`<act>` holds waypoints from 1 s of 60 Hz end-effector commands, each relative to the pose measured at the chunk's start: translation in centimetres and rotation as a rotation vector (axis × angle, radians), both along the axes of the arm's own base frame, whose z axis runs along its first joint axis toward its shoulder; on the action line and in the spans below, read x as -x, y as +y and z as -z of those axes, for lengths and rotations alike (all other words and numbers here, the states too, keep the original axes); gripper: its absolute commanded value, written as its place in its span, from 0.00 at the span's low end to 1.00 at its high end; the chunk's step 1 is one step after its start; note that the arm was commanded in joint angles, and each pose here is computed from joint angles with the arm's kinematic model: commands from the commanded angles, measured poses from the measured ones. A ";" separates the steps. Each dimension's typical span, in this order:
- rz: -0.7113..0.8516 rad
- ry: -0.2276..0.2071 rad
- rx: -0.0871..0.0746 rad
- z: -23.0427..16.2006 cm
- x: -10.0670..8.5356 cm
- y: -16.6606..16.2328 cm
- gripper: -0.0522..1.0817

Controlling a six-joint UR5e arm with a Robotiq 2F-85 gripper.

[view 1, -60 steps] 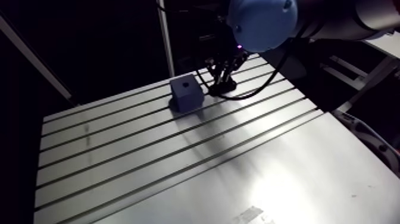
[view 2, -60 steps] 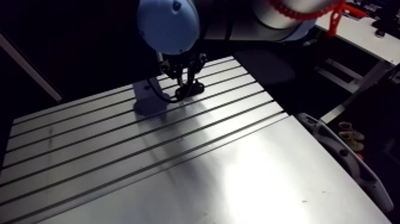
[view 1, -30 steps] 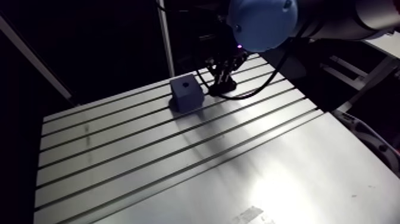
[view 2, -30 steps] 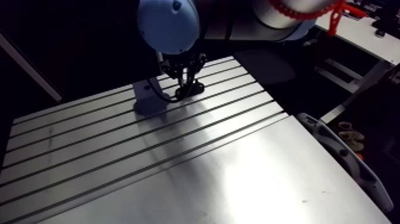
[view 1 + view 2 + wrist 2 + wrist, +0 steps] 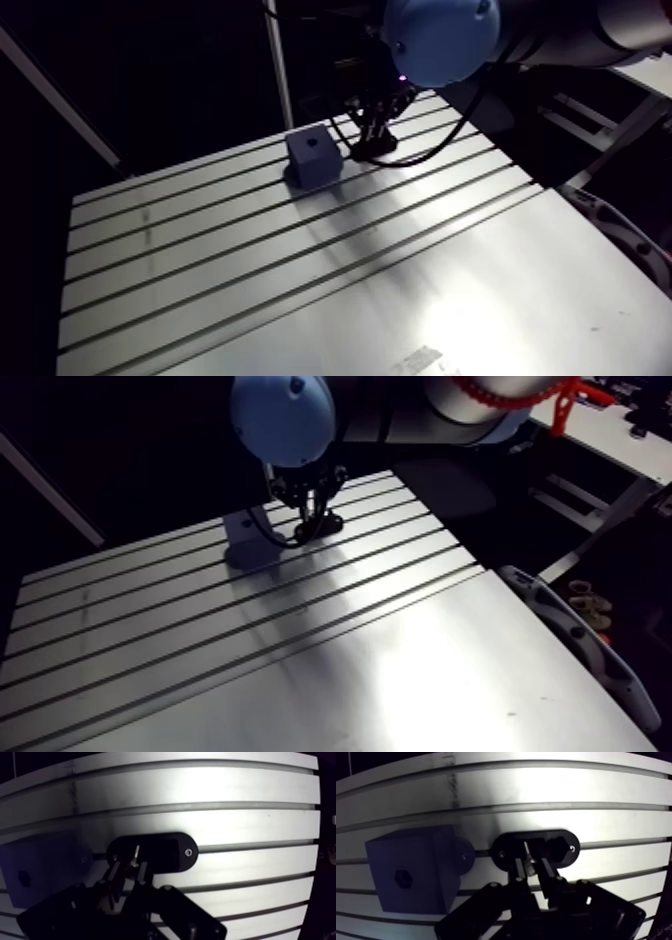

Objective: Pick up the M10 bolt and insert it into the hex recess until seated.

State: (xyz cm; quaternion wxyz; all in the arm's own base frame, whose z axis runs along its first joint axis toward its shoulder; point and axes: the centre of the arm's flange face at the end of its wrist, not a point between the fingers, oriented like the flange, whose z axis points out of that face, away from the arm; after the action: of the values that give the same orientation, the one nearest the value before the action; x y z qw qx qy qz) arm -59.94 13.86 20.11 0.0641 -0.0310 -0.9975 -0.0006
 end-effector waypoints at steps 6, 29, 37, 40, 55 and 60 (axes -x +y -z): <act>0.000 0.003 -0.001 -0.2 0.0 0.0 0.73; -0.001 0.028 -0.012 -1.7 0.0 0.0 0.76; -0.001 0.032 -0.010 -1.9 0.0 0.0 0.76; -0.001 0.035 -0.009 -2.1 -0.1 0.0 0.76; -0.009 0.096 -0.037 -6.3 -0.2 -0.2 0.82; -0.016 0.113 -0.046 -7.8 -0.3 -0.3 0.84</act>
State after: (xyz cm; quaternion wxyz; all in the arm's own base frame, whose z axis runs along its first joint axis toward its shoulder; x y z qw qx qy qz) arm -59.84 13.75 24.40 0.0982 -0.0282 -0.9947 -0.0112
